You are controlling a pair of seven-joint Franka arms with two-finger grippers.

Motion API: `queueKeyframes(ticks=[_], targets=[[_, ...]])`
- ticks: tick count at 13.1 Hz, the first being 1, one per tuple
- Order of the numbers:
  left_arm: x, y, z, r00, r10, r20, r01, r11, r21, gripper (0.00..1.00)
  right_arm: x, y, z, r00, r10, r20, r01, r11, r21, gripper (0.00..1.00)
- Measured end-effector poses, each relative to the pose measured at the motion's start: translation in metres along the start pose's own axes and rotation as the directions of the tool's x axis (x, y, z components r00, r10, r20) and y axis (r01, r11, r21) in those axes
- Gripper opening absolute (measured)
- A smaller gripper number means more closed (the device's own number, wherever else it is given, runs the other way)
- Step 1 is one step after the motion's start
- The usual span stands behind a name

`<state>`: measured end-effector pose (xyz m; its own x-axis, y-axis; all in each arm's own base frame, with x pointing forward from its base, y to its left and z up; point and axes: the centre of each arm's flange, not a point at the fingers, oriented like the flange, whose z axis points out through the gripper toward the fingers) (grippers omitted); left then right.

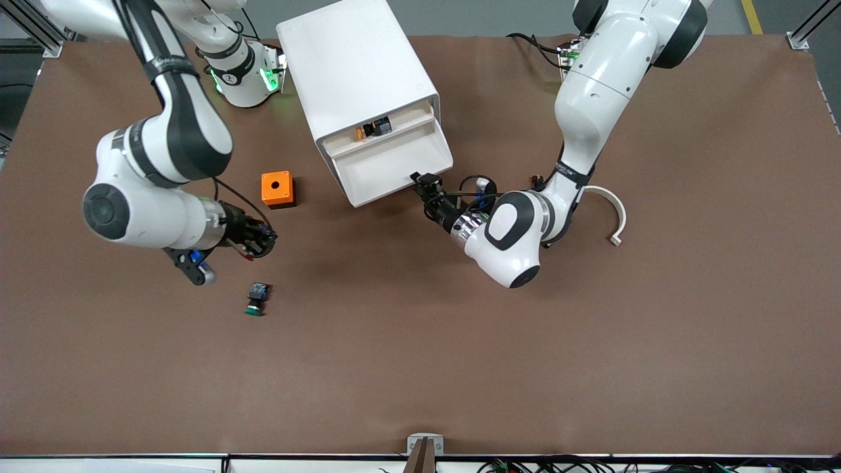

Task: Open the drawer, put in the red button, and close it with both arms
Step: 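Lift the red button with the right gripper and lower it into the drawer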

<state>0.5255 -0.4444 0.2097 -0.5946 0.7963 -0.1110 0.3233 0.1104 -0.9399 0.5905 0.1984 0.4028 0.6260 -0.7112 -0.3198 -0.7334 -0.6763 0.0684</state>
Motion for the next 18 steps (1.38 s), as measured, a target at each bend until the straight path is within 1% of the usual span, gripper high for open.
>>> queueKeyframes(ticks=[2, 4, 5, 7, 10, 12, 14, 16, 18], targets=[[-0.006, -0.005, -0.018, 1.000, 0.018, 0.019, -0.018, 0.999, -0.031, 0.73, -0.046, -0.016, 0.005, 0.997, 0.073, -0.012, -0.073, 0.997, -0.010, 0.41], [-0.010, -0.011, -0.049, 0.998, 0.039, 0.047, -0.035, 0.996, -0.085, 0.93, -0.095, -0.030, 0.016, 0.992, 0.126, -0.024, -0.127, 0.992, -0.028, 0.41], [-0.009, -0.012, -0.066, 0.997, 0.045, 0.055, -0.038, 0.992, -0.117, 1.00, -0.115, -0.036, 0.023, 0.988, 0.154, -0.031, -0.155, 0.987, -0.036, 0.41], [-0.006, -0.014, -0.094, 0.992, 0.111, 0.062, -0.099, 0.980, -0.173, 1.00, -0.149, -0.044, 0.035, 0.978, 0.206, -0.044, -0.207, 0.978, -0.033, 0.41], [-0.001, -0.023, -0.136, 0.975, 0.214, 0.065, -0.191, 0.948, -0.255, 1.00, -0.191, -0.054, 0.065, 0.960, 0.274, -0.060, -0.273, 0.962, 0.015, 0.41], [0.005, -0.032, -0.155, 0.964, 0.264, 0.032, -0.242, 0.921, -0.305, 1.00, -0.218, -0.055, 0.091, 0.951, 0.302, -0.067, -0.300, 0.953, 0.038, 0.41], [0.010, -0.032, -0.160, 0.954, 0.295, -0.040, -0.291, 0.894, -0.342, 1.00, -0.236, -0.054, 0.110, 0.943, 0.325, -0.070, -0.321, 0.945, 0.055, 0.41], [0.013, -0.037, -0.160, 0.940, 0.311, -0.141, -0.341, 0.861, -0.378, 1.00, -0.251, -0.054, 0.125, 0.936, 0.345, -0.069, -0.339, 0.937, 0.083, 0.41], [0.011, -0.054, -0.160, 0.904, 0.350, -0.247, -0.424, 0.811, -0.403, 1.00, -0.266, -0.053, 0.135, 0.930, 0.362, -0.065, -0.354, 0.930, 0.101, 0.41]])
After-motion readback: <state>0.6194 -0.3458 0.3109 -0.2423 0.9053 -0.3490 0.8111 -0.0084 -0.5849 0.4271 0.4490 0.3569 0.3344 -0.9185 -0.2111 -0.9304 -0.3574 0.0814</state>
